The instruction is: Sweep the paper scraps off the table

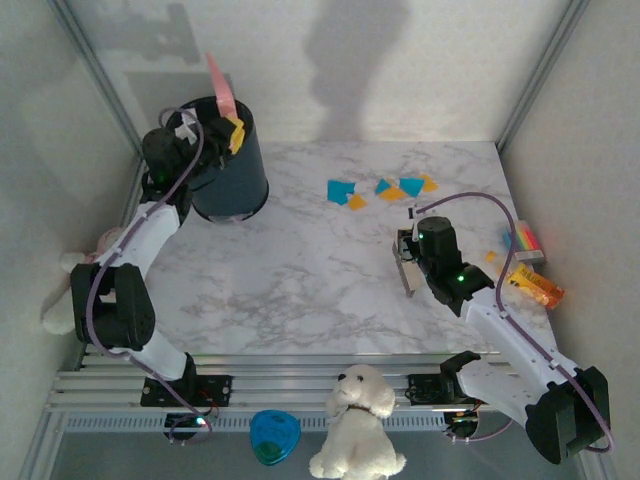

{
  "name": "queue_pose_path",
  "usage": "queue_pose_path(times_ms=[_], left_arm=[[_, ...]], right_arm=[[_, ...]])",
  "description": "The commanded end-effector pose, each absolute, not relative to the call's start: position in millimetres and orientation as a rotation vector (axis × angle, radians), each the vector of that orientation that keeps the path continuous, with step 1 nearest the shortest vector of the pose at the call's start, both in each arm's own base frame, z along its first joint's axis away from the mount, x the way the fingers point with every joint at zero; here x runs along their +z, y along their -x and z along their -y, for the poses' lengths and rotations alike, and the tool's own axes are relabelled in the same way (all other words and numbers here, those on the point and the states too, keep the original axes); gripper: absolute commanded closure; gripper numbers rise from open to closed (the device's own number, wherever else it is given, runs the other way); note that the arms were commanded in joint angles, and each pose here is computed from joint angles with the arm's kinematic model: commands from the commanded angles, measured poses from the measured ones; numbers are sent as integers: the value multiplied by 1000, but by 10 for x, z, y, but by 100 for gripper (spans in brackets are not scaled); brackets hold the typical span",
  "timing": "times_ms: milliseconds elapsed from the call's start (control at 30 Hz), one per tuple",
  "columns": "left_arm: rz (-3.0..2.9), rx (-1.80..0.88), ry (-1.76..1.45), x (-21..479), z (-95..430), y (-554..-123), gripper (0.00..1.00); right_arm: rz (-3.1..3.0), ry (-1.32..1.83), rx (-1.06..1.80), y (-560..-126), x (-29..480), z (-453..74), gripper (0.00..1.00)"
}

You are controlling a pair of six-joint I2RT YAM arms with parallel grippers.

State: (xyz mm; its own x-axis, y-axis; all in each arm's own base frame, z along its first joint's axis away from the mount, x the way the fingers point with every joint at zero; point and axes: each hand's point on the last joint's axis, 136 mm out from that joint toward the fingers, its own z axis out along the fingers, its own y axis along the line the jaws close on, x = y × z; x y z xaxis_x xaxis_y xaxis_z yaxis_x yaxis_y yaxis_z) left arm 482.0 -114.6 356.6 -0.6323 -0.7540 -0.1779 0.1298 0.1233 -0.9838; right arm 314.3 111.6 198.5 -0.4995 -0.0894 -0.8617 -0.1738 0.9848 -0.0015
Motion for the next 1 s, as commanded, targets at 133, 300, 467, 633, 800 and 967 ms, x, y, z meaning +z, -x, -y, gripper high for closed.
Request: queue_pose_path(times_ms=[133, 300, 467, 633, 800, 967], left_arm=[[-1924, -1214, 335, 3602, 1372, -4707, 100], [-2042, -948, 179, 3529, 1531, -4640, 100], [-2152, -728, 4, 3374, 1700, -4512, 100], [-2260, -516, -113, 3072, 1792, -4368, 100], [-2337, -403, -231, 2794, 1863, -4167, 100], [-2384, -343, -325, 2533, 1917, -3977, 100]], right_arm=[[-1999, 127, 182, -3148, 2244, -1160, 100], [-1972, 96, 195, -3151, 2283, -1138, 100], [-1941, 36, 220, -3198, 2338, -1083, 100], [-1905, -18, 303, -3344, 2471, -1059, 100], [-1883, -62, 407, -3594, 2595, -1096, 100], [-1859, -112, 491, -3910, 2661, -1189, 100]])
